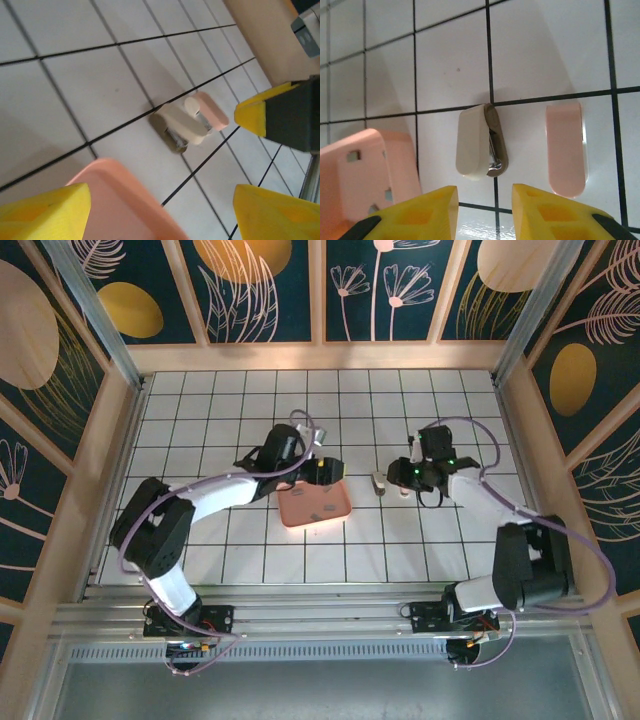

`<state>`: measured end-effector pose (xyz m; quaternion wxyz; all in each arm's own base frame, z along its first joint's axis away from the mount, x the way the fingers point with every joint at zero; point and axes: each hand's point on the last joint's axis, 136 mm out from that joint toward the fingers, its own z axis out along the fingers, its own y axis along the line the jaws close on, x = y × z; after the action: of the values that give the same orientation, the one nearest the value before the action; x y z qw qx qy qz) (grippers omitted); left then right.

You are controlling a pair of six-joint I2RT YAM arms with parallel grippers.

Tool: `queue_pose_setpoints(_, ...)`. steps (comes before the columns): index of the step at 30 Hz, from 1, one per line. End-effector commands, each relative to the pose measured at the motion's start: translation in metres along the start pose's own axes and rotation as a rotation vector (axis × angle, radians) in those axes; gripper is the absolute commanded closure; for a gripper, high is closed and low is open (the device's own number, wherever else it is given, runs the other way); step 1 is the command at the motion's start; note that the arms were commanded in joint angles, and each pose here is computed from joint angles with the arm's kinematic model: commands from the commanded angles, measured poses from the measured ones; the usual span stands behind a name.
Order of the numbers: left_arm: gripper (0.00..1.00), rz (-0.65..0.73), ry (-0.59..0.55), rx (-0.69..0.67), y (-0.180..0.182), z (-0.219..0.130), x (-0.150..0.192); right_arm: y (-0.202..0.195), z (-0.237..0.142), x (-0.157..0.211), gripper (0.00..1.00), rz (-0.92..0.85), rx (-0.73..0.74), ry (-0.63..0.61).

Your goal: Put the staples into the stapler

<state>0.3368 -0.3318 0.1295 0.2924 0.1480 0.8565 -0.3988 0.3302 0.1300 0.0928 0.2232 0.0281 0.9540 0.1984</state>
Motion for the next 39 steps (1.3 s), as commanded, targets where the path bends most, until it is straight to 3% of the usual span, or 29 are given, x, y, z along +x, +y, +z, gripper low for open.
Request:
queue_pose_setpoints(1, 0.24, -0.044, -0.123, -0.014, 0.004, -0.018, -0.015, -0.004, 0.009, 0.007, 0.65, -0.06, 0.079, 0.075)
queue_pose_setpoints(10, 0.24, -0.057, -0.122, -0.044, 0.015, -0.021, -0.011, 0.004, 0.039, 0.008, 0.65, -0.079, 0.097, 0.152)
queue_pose_setpoints(16, 0.24, -0.057, -0.108, -0.043, 0.016, -0.018, -0.009, -0.002, 0.046, 0.017, 0.71, -0.072, 0.12, 0.185)
queue_pose_setpoints(30, 0.24, -0.047, -0.097, -0.046, 0.015, -0.014, -0.013, -0.036, 0.06, 0.065, 0.82, -0.016, 0.207, 0.28)
queue_pose_setpoints(34, 0.24, -0.042, -0.099, -0.049, 0.015, -0.015, -0.014, -0.033, 0.059, 0.062, 0.81, -0.013, 0.199, 0.268)
queue_pose_setpoints(39, 0.23, -0.033, -0.11, -0.054, 0.013, -0.017, -0.019, -0.007, 0.045, 0.028, 0.63, -0.034, 0.124, 0.175)
